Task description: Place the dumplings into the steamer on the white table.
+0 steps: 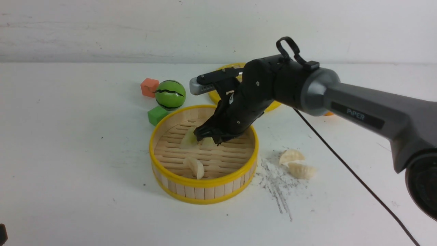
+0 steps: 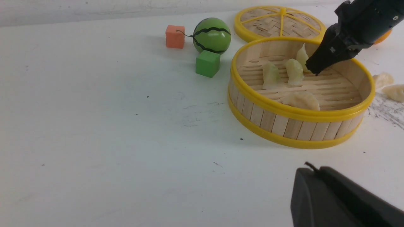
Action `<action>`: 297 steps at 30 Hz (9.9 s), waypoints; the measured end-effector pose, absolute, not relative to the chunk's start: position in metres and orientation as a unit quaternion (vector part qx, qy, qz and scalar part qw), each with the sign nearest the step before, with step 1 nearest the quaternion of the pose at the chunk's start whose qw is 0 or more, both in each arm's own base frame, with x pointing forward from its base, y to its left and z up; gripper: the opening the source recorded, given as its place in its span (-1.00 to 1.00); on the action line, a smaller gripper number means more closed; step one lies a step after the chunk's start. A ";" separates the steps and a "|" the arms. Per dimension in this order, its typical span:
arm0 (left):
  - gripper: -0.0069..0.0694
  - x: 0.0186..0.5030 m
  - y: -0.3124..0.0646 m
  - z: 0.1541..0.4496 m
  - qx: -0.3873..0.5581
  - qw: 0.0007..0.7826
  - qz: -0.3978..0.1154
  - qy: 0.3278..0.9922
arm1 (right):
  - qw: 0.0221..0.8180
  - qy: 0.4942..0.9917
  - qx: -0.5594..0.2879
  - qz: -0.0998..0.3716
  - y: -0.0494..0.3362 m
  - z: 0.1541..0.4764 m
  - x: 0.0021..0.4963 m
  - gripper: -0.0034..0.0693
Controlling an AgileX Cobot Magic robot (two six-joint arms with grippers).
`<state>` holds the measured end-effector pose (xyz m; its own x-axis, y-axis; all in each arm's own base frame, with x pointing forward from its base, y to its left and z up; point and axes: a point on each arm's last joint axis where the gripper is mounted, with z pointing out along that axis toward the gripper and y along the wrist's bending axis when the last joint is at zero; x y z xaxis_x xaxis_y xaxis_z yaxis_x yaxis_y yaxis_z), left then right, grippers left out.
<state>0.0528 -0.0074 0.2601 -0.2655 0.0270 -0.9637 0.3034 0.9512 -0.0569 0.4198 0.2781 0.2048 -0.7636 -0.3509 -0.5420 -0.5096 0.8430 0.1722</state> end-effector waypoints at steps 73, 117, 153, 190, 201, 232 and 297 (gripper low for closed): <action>-0.67 0.053 -0.007 0.260 0.106 0.598 -0.113 0.786 | 0.208 0.885 -0.295 0.293 0.248 0.268 0.391 -0.38; -0.58 0.055 -0.007 0.259 0.118 0.609 -0.097 0.779 | 0.147 0.839 -0.519 0.073 0.141 0.192 0.458 0.40; -0.55 0.055 -0.007 0.259 0.121 0.610 -0.091 0.778 | 0.183 0.902 -0.370 0.128 0.143 0.283 0.437 -0.90; -0.50 0.055 -0.007 0.258 0.118 0.607 -0.097 0.780 | 0.180 0.941 -0.218 0.185 0.242 0.285 0.402 0.17; -0.47 0.055 -0.007 0.258 0.118 0.607 -0.098 0.780 | 0.325 0.891 -0.269 0.167 0.174 0.422 0.288 -0.87; -0.44 0.055 -0.007 0.258 0.117 0.606 -0.097 0.781 | 0.574 0.761 -0.296 0.063 0.051 0.221 0.099 -0.94; -0.26 0.055 -0.007 0.258 0.118 0.606 -0.097 0.781 | 0.597 0.802 0.010 0.013 0.001 0.174 0.053 -0.82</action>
<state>0.0546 -0.0070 0.2579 -0.2388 0.0659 -0.9688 0.3013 0.9535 -0.0094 0.0526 0.0008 0.1739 -0.2869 0.0318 -0.9574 0.0000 0.9994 0.0333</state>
